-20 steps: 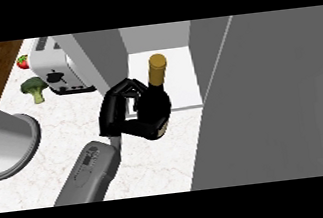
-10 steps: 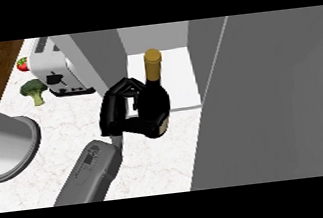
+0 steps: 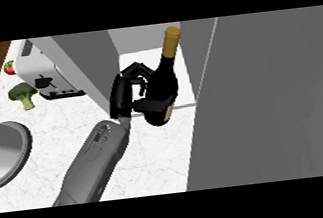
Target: Pick up the wine, place it into the cabinet and close the cabinet
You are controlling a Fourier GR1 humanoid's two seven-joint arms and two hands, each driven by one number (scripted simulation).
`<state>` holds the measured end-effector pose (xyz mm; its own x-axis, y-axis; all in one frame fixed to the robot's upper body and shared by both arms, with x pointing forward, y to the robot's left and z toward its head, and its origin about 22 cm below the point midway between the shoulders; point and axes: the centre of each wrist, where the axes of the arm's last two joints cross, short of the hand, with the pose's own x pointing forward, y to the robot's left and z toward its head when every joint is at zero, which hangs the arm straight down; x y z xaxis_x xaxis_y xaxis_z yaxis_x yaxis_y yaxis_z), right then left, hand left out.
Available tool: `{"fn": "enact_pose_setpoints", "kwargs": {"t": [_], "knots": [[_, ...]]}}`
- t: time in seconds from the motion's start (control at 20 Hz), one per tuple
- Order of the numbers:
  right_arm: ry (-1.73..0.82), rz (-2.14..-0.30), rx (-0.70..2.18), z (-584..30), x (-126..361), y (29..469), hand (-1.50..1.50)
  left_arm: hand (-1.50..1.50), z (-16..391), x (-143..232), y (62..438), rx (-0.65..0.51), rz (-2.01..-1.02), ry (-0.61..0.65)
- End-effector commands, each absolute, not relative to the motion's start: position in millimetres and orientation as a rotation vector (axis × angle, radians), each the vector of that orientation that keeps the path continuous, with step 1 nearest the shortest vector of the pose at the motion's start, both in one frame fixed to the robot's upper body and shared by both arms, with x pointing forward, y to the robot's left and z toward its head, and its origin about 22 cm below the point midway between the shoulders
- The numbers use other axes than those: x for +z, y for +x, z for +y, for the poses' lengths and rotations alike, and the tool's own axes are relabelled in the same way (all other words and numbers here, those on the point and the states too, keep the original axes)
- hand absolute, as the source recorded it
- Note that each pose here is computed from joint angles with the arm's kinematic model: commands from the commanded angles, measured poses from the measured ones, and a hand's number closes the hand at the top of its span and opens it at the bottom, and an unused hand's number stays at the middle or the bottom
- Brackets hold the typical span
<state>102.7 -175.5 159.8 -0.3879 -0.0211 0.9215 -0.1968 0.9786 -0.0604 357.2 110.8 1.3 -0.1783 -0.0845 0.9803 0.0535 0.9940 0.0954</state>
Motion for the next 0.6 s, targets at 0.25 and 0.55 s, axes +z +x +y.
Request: {"fn": "enact_pose_setpoints", "kwargs": {"t": [0.25,0.55], "knots": [[0.275,-1.958,0.172,-188,187,81,-1.5,1.5,100,21,404,-0.056,-1.642,0.032],[0.286,-1.961,0.14,-182,179,82,-1.5,1.5,102,20,415,-0.053,-1.625,0.05]]}}
